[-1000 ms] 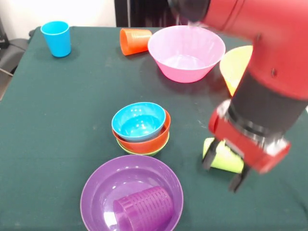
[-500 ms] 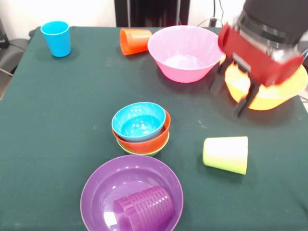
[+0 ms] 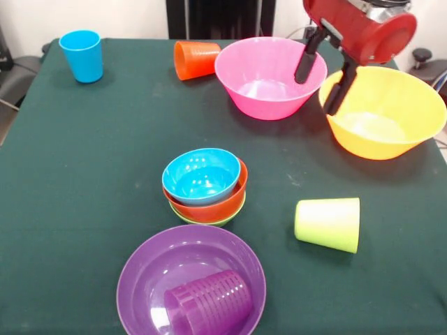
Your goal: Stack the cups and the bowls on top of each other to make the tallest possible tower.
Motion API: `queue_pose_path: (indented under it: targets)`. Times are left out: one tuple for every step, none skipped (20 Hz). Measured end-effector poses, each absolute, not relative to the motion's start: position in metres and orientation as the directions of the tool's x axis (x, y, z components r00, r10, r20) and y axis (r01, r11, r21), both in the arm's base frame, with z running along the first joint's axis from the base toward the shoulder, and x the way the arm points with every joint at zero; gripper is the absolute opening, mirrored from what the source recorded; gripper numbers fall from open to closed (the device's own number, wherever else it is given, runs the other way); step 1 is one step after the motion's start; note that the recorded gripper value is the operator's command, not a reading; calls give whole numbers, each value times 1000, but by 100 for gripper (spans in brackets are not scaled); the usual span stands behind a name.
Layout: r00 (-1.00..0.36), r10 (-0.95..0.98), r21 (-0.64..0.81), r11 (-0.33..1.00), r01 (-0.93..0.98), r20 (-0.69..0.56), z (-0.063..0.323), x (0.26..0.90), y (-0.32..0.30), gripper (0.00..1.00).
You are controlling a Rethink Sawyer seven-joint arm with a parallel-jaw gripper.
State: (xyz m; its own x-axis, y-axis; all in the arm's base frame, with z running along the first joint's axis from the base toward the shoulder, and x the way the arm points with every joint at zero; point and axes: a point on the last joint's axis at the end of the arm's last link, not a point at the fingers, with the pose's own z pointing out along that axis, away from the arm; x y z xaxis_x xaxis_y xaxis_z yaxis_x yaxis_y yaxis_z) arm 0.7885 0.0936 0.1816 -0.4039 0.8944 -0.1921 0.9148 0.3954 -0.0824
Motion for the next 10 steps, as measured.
queue_pose_path:
  targets:
    - [-401, 896, -85, 392, 916, -190, 181, 787, 93, 100]
    - [-396, 900, -91, 385, 918, -182, 177, 783, 91, 100]
    - [-395, 901, -94, 384, 919, -179, 175, 782, 90, 100]
    - [-394, 902, -97, 382, 919, -176, 173, 781, 90, 100]
    - [-393, 903, -99, 381, 919, -174, 172, 780, 90, 100]
    - [-394, 903, -102, 381, 919, -170, 168, 779, 91, 100]
    - [-394, 903, -104, 381, 919, -170, 166, 779, 91, 100]
    - [-395, 903, -105, 382, 918, -170, 164, 778, 91, 100]
    - [-397, 902, -105, 383, 918, -171, 162, 778, 92, 100]
    - [-399, 900, -107, 386, 916, -173, 159, 778, 93, 100]
